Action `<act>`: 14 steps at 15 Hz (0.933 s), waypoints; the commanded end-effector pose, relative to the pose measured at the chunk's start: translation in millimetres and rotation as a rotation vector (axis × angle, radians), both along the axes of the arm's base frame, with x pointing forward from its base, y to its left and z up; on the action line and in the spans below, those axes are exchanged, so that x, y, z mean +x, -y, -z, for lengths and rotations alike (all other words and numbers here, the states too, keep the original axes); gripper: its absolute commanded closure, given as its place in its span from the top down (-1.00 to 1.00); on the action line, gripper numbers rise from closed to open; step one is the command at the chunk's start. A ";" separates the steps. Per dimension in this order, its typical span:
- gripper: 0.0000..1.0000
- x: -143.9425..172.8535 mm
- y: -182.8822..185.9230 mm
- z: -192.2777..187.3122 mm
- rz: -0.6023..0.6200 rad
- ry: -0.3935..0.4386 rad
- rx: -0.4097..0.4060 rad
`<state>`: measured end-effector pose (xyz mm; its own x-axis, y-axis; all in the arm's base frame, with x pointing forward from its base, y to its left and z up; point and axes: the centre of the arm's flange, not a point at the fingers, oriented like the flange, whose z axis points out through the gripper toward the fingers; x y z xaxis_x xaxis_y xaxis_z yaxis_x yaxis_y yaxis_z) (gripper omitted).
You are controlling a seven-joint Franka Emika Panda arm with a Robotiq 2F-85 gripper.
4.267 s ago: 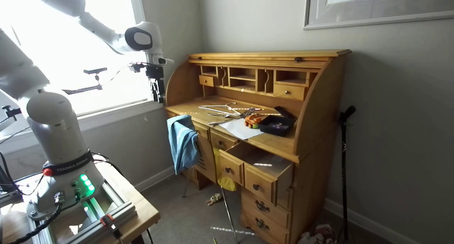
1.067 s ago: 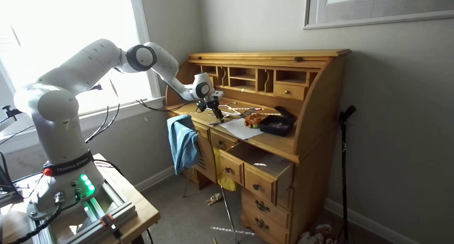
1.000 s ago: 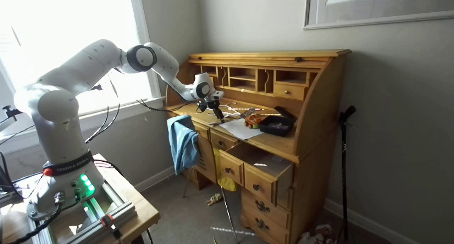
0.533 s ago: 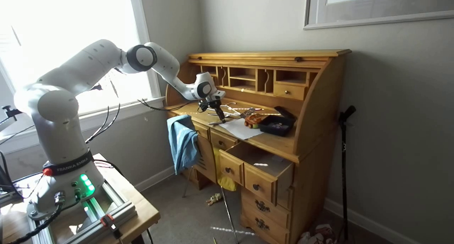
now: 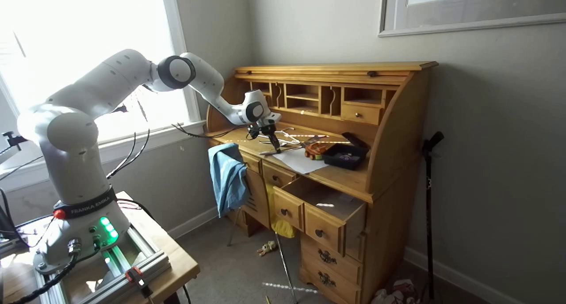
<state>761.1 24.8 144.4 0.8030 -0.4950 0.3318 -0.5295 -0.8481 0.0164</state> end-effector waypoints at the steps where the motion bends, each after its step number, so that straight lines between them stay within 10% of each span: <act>1: -0.89 -10.0 1.4 -33.2 0.075 0.015 -0.016; 14: -0.89 -41.9 4.0 -137.2 0.588 0.119 0.011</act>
